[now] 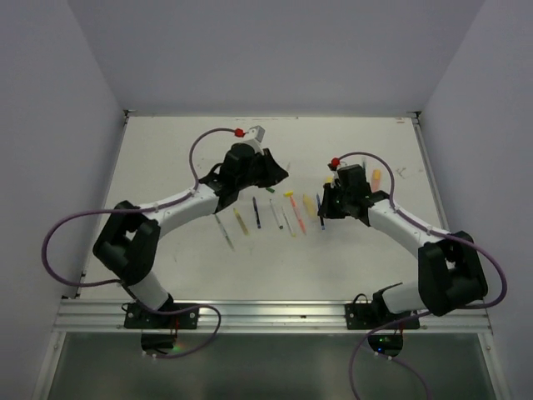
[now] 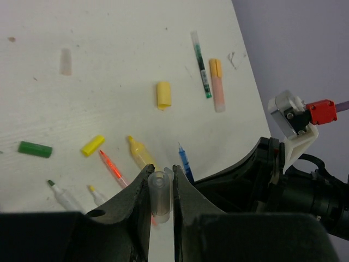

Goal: Open the pen caps

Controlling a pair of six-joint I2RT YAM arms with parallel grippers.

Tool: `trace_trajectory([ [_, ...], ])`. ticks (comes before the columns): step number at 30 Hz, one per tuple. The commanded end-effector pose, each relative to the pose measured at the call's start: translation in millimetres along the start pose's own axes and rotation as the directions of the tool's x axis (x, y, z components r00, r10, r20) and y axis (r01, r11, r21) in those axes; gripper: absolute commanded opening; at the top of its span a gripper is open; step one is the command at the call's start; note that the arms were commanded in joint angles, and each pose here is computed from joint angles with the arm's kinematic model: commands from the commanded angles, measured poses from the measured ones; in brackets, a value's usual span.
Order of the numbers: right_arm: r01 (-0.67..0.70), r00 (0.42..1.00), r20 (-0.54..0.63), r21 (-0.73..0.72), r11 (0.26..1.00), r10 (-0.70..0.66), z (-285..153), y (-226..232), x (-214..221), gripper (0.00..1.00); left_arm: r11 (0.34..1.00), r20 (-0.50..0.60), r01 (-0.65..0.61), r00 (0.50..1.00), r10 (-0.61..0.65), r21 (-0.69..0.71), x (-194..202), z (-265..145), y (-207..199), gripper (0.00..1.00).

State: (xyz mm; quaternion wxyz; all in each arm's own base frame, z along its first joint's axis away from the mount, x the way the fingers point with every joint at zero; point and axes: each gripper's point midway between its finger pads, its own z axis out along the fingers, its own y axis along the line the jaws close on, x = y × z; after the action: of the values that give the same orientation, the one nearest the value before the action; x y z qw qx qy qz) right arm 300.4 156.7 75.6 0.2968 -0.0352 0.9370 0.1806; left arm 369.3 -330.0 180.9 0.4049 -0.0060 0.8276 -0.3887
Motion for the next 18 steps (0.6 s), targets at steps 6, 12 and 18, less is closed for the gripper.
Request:
trace_trajectory([
  [6, 0.040, 0.998, -0.054, 0.126, 0.991, -0.034, 24.4, -27.6, -14.5, 0.00, 0.996, -0.095, 0.033, 0.995, -0.025, 0.086, 38.7, 73.5, -31.7, 0.04],
  [12, 0.082, 0.992, -0.107, 0.145, 0.986, -0.067, 38.3, -34.7, -9.8, 0.00, 0.993, -0.095, 0.044, 0.995, -0.033, 0.113, 52.3, 109.9, -31.2, 0.07],
  [18, 0.098, 0.989, -0.125, 0.142, 0.985, -0.080, 45.4, -36.5, -7.3, 0.00, 0.993, -0.087, 0.035, 0.996, -0.026, 0.113, 62.5, 132.9, -19.0, 0.11],
])
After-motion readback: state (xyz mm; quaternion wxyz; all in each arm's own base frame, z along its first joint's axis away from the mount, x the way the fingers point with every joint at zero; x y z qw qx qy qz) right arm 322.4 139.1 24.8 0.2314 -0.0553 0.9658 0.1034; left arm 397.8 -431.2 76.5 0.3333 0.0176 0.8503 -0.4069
